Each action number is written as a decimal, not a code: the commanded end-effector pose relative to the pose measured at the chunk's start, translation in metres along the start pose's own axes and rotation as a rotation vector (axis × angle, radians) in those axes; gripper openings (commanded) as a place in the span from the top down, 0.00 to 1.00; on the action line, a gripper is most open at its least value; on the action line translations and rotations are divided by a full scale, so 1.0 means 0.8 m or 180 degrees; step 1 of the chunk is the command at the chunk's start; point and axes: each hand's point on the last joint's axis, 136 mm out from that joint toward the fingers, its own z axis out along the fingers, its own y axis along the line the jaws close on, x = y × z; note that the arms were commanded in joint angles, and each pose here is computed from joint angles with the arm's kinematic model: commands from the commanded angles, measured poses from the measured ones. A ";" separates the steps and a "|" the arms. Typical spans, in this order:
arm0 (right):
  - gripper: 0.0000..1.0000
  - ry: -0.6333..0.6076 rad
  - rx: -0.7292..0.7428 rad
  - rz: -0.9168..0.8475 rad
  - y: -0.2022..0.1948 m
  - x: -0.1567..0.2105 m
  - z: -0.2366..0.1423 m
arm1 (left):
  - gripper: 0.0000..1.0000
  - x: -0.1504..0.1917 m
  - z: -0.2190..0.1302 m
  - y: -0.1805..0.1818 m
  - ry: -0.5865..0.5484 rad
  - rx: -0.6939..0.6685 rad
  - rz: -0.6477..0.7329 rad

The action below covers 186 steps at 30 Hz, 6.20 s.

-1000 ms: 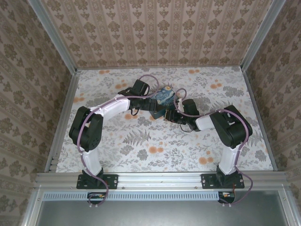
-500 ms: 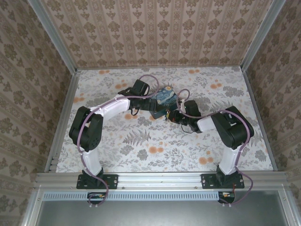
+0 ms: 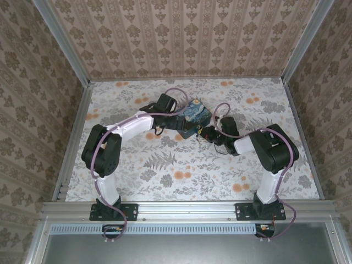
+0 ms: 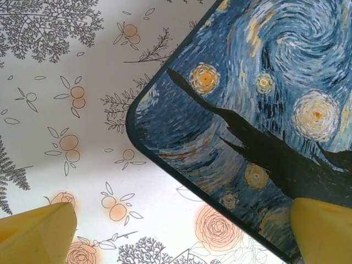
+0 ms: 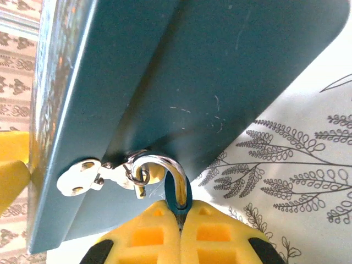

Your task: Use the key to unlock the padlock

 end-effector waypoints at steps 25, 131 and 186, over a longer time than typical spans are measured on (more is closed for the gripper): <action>1.00 0.0234 0.0317 0.0500 -0.014 -0.069 0.000 | 0.00 0.060 0.041 0.024 0.0580 -0.0457 0.0409; 1.00 0.0152 0.0814 0.0375 -0.071 -0.132 -0.049 | 0.00 -0.108 0.045 -0.101 0.0080 0.0035 0.0795; 1.00 0.0504 0.0762 0.0023 0.000 -0.020 -0.105 | 0.00 -0.115 0.016 -0.118 -0.0097 -0.0171 0.1090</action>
